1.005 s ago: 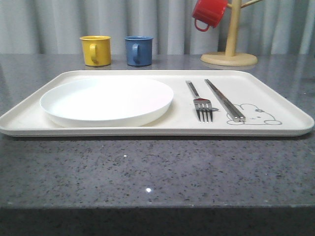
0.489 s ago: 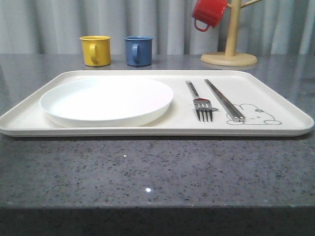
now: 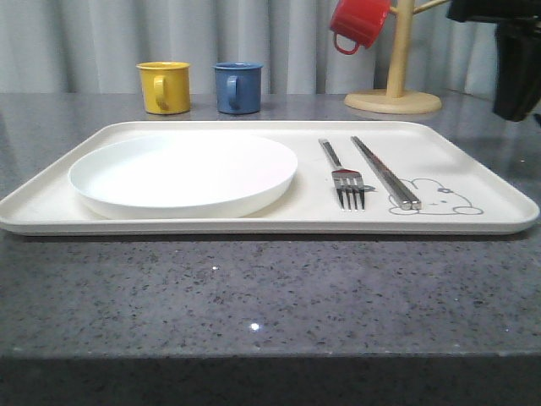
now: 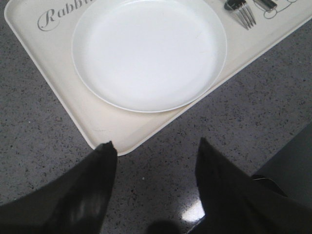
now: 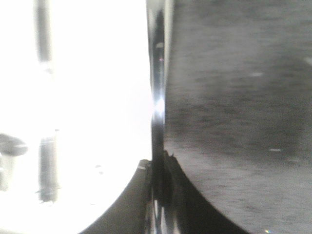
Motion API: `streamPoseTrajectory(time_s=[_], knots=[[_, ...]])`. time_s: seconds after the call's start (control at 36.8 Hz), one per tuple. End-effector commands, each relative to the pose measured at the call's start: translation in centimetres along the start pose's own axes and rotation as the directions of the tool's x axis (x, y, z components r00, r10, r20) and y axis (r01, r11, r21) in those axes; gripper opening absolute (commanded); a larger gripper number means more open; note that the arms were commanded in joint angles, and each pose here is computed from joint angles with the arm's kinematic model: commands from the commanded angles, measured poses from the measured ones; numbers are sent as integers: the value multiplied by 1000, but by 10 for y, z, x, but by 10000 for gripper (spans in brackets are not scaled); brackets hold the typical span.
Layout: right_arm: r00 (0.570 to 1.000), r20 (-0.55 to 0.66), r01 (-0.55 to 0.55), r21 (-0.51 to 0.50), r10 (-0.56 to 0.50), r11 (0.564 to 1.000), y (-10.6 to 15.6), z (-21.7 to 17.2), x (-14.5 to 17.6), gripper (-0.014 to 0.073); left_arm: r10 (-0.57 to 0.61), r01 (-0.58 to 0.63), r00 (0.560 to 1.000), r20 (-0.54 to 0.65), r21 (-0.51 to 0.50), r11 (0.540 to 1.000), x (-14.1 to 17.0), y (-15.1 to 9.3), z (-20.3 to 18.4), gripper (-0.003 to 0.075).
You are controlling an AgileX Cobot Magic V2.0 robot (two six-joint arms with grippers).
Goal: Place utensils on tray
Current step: 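Lower the spoon onto the tray beside the chopsticks and release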
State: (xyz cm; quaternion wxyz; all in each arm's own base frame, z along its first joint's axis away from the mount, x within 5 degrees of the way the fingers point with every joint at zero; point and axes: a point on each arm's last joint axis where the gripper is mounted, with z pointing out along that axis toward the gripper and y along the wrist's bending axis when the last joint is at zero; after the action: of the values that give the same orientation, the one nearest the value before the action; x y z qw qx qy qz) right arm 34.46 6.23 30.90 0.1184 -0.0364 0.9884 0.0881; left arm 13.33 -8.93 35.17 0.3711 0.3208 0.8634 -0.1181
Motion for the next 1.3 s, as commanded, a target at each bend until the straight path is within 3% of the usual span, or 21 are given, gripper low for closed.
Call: streamPoseTrajectory(time_s=[0.0, 0.35, 0.62, 0.73, 1.01, 1.28], knots=[[1000, 6, -4, -38, 4, 999, 21, -21, 8, -69, -8, 9, 996, 90, -2, 1000, -11, -1, -7, 369], [985, -16, -174, -42, 173, 984, 34, 8, -2, -69, -8, 9, 996, 90, -2, 1000, -11, -1, -7, 369], [981, -22, -194, -38, 194, 980, 32, 29, -10, -64, -8, 9, 996, 90, -2, 1000, -11, -1, -7, 369], [981, -3, -195, -43, 195, 980, 32, 31, -13, -18, -8, 9, 996, 90, -2, 1000, -11, -1, -7, 369], [981, 13, -193, -46, 193, 980, 32, 32, -15, 249, -8, 9, 996, 90, -2, 1000, -11, -1, -7, 369], [990, 114, -82, -62, 89, 995, 35, -2, -10, 265, -8, 9, 996, 90, -2, 1000, -11, -1, -7, 369]])
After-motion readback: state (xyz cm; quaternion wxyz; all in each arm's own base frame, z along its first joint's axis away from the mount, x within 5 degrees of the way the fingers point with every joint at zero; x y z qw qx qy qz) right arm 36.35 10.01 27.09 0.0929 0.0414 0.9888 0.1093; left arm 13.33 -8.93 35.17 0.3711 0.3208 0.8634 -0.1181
